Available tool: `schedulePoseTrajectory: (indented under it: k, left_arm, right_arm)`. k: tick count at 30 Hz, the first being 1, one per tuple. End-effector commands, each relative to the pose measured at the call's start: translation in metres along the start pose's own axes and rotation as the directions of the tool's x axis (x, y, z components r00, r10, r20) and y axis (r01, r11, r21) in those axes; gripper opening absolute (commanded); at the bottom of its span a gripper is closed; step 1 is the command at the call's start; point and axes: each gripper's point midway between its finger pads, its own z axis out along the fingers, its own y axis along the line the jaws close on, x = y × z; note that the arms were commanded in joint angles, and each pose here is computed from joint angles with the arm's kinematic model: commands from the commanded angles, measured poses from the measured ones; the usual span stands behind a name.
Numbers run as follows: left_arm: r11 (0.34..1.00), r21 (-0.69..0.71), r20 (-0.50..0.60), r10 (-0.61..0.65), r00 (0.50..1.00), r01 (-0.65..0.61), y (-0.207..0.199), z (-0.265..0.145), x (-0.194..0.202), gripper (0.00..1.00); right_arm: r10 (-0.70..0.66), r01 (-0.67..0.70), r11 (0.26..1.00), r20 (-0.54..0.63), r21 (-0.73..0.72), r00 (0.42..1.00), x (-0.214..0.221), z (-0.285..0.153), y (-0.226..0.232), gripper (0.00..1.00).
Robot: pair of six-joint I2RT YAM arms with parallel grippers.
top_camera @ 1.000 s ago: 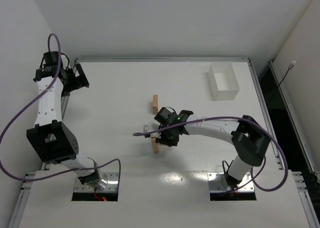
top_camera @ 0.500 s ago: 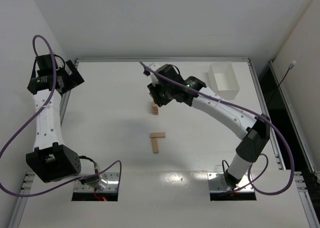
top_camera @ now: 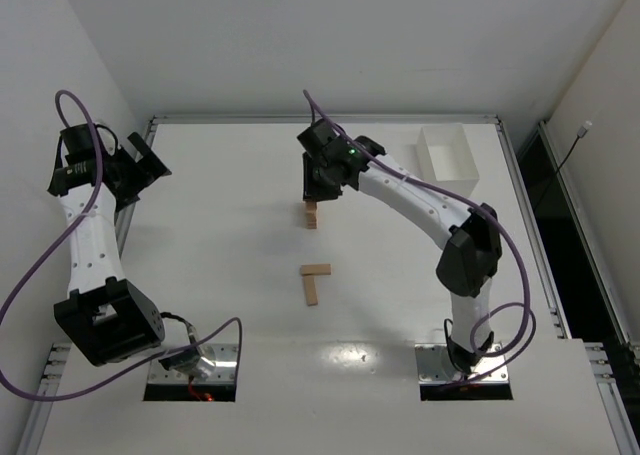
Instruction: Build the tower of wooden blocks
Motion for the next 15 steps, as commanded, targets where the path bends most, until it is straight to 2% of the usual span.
schedulePoseTrajectory:
  k: [1,9,15]
  left_arm:
    - [0.998,0.056,0.053,0.026,0.998,-0.029,-0.013,-0.013,-0.013,1.00]
    - [0.998,0.064,0.047,0.017,0.999,-0.020,-0.013,-0.012,-0.008,1.00]
    - [0.998,0.061,0.038,0.015,0.999,-0.017,-0.011,-0.007,-0.006,1.00]
  right_arm:
    - [0.161,-0.161,0.987,-0.017,-0.012,0.987,-0.013,0.006,0.003,0.00]
    - [0.175,-0.175,0.984,-0.006,-0.018,0.985,-0.033,0.035,-0.002,0.00]
    - [0.181,-0.182,0.983,-0.038,-0.025,0.983,-0.028,0.053,-0.002,0.00]
